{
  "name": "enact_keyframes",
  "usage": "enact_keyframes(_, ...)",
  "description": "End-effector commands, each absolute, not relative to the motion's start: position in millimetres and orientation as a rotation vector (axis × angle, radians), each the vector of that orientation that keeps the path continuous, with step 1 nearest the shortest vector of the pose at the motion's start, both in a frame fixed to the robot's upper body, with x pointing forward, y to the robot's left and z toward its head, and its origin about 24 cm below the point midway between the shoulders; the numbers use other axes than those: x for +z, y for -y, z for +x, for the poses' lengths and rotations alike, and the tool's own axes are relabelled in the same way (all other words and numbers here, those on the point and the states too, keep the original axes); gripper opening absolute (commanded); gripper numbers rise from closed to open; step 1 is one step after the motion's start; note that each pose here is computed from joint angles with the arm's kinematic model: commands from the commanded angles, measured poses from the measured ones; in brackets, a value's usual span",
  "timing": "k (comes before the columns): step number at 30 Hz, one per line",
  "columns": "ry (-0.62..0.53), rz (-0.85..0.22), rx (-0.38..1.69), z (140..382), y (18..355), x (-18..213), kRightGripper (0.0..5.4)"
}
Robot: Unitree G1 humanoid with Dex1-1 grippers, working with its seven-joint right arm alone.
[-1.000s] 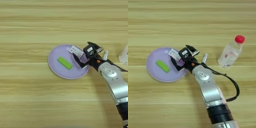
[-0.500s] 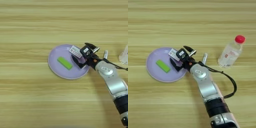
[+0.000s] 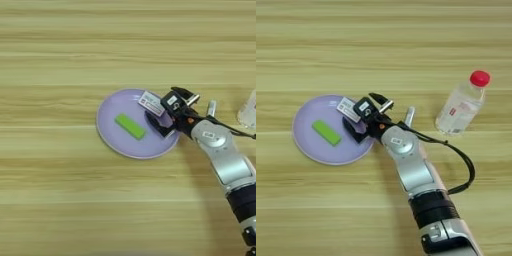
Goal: Move the objects on the table
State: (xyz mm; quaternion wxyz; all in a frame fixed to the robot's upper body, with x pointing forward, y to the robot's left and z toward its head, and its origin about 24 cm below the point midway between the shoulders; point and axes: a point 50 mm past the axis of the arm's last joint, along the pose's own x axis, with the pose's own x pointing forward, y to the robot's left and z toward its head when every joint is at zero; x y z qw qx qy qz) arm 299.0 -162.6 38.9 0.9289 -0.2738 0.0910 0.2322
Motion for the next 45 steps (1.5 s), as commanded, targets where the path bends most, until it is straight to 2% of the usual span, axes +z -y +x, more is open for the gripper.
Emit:
enact_keyframes(1,-0.081,-0.614,0.445,316,164,72,5.38)
enact_keyframes(15,-0.13,-0.624,0.441,319,167,66,5.38)
enact_keyframes(20,-0.144,-0.617,0.443,321,168,62,4.81)
enact_keyframes(28,-0.147,-0.611,0.456,321,167,61,3.47)
enact_keyframes(37,-0.143,-0.604,0.463,321,165,61,2.34)
enact_keyframes(40,-0.142,-0.603,0.463,321,165,61,2.12)
enact_keyframes(45,-0.143,-0.6,0.461,321,165,61,2.09)
